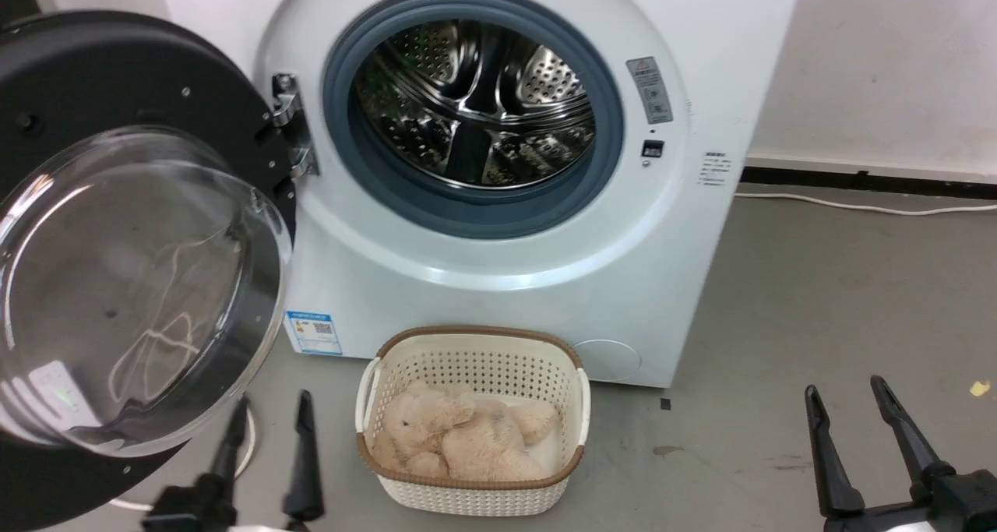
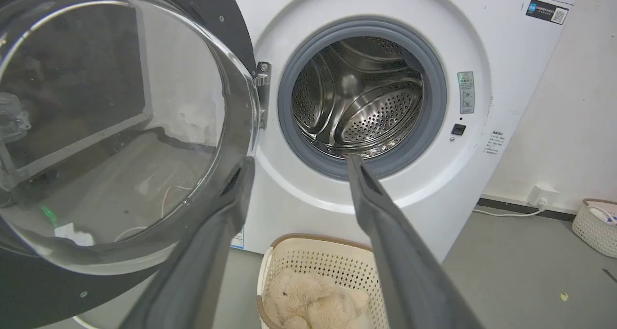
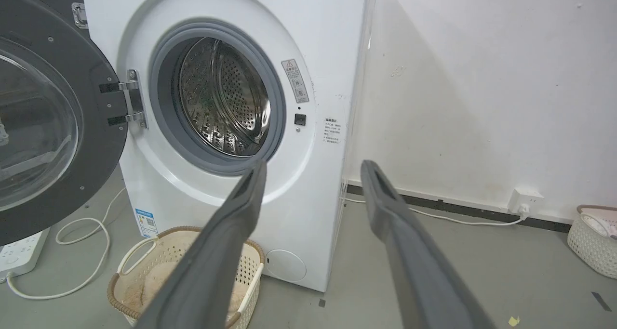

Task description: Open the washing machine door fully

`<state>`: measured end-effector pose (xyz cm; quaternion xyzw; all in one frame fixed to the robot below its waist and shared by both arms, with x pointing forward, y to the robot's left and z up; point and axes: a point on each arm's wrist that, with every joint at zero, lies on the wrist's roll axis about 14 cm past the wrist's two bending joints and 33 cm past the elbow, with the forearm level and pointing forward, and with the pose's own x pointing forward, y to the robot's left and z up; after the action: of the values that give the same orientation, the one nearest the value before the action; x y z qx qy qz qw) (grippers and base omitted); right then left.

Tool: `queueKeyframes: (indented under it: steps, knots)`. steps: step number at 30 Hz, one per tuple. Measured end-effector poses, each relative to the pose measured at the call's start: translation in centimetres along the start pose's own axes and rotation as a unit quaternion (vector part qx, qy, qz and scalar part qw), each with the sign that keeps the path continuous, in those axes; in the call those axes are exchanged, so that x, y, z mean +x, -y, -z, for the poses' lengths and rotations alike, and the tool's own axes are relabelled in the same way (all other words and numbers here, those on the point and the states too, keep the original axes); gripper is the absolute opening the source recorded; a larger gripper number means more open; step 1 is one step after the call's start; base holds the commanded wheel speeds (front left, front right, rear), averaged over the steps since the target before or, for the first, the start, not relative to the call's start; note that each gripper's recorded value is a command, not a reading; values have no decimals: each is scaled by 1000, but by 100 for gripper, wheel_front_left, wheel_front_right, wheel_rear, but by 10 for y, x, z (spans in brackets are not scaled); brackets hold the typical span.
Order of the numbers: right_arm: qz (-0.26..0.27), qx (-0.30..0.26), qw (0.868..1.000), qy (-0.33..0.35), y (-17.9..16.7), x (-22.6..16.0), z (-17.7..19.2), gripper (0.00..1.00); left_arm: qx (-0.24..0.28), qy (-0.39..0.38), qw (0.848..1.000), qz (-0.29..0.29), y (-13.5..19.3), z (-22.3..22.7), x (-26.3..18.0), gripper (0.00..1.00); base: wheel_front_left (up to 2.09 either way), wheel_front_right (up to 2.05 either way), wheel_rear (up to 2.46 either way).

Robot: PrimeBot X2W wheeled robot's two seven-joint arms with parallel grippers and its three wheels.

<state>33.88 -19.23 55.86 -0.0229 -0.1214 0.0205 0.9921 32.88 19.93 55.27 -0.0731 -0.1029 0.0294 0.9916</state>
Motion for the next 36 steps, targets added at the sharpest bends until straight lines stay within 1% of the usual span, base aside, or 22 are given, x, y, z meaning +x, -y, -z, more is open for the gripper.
queueKeyframes:
  steps: [3, 6, 9, 12, 16, 20, 24, 36]
  knots:
    - [4, 0, 1000, 1, 2, -4, -1, 100, -4, -14, 1000, 18, 16, 10, -3, 100, 0, 0, 0]
    - [8, 0, 1000, 0, 5, -7, -1, 100, 7, -20, 999, 37, 28, 15, -5, 100, 0, 0, 0]
    - [10, 0, 1000, 0, 6, -9, -1, 100, 7, -22, 999, 45, 38, 18, -5, 100, 0, 0, 0]
    - [13, 6, 1000, -9, 6, -14, 4, 100, 22, -32, 997, 59, 46, 26, -8, 100, 0, 0, 0]
    - [13, 7, 1000, -12, 6, -16, 6, 100, 38, -41, 996, 63, 46, 33, -10, 100, 0, 0, 0]
    - [15, 7, 1000, -14, 7, -16, 7, 100, 41, -41, 996, 60, 45, 33, -10, 100, 0, 0, 0]
    - [16, 7, 1000, -14, 8, -17, 7, 100, 59, -40, 995, 64, 46, 34, -10, 100, 0, 0, 0]
    - [15, 8, 1000, -15, 7, -17, 8, 100, 59, -39, 996, 62, 47, 34, -9, 100, 0, 0, 0]
